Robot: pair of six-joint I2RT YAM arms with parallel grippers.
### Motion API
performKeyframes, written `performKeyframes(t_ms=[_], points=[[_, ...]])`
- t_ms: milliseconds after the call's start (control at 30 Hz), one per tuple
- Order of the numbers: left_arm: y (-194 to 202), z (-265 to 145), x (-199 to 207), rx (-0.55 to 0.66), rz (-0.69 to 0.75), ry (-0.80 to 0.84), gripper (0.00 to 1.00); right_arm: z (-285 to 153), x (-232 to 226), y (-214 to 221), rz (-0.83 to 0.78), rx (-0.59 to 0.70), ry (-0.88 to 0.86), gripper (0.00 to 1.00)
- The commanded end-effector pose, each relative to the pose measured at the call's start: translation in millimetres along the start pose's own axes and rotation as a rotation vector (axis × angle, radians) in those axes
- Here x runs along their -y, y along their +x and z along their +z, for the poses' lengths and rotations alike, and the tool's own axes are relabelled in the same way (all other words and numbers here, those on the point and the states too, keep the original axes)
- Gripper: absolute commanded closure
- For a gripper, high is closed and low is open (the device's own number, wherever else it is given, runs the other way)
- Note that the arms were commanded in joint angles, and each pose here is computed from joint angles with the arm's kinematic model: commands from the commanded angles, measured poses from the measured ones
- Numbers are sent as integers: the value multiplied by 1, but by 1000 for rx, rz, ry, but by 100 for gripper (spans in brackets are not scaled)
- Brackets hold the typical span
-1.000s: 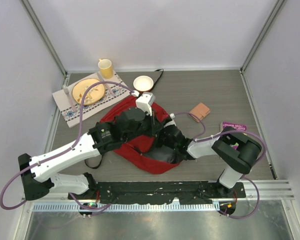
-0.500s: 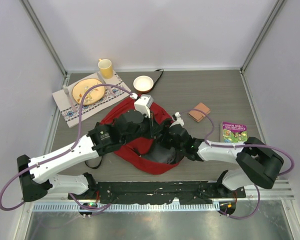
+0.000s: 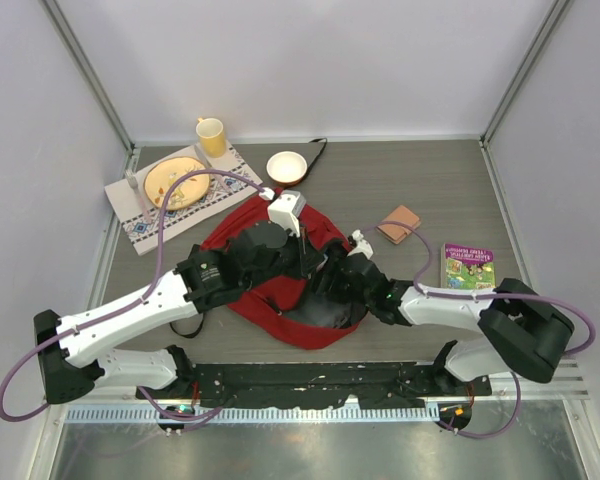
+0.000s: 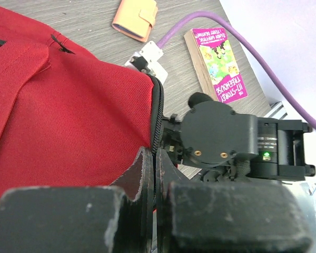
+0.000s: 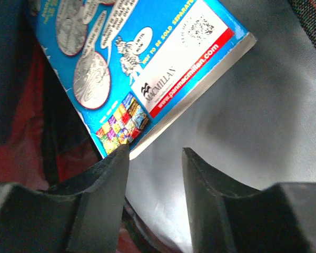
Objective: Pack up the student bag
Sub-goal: Place the book in the student bag.
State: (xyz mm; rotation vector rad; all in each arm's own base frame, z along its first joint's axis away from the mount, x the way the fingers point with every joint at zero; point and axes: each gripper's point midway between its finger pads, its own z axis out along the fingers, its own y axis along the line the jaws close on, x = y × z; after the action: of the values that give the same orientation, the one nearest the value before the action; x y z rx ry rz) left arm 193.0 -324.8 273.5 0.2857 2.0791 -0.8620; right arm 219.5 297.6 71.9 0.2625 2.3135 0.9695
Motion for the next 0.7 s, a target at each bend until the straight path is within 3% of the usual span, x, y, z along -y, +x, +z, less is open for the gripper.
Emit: performKeyframes(t_ms=[0, 133, 467, 533, 667], points=[[-24, -9, 18, 87, -42, 77, 100, 15, -27, -11, -30, 26, -68, 59], [-21, -8, 17, 78, -47, 74, 100, 29, -54, -15, -43, 17, -148, 69], [-18, -4, 18, 72, -50, 81, 100, 53, -87, -13, -84, -35, -233, 70], [-18, -5, 18, 70, -46, 81, 100, 52, -82, -11, -88, -34, -228, 67], [-16, -7, 16, 65, -45, 78, 100, 30, -77, -17, -112, 8, -232, 45]])
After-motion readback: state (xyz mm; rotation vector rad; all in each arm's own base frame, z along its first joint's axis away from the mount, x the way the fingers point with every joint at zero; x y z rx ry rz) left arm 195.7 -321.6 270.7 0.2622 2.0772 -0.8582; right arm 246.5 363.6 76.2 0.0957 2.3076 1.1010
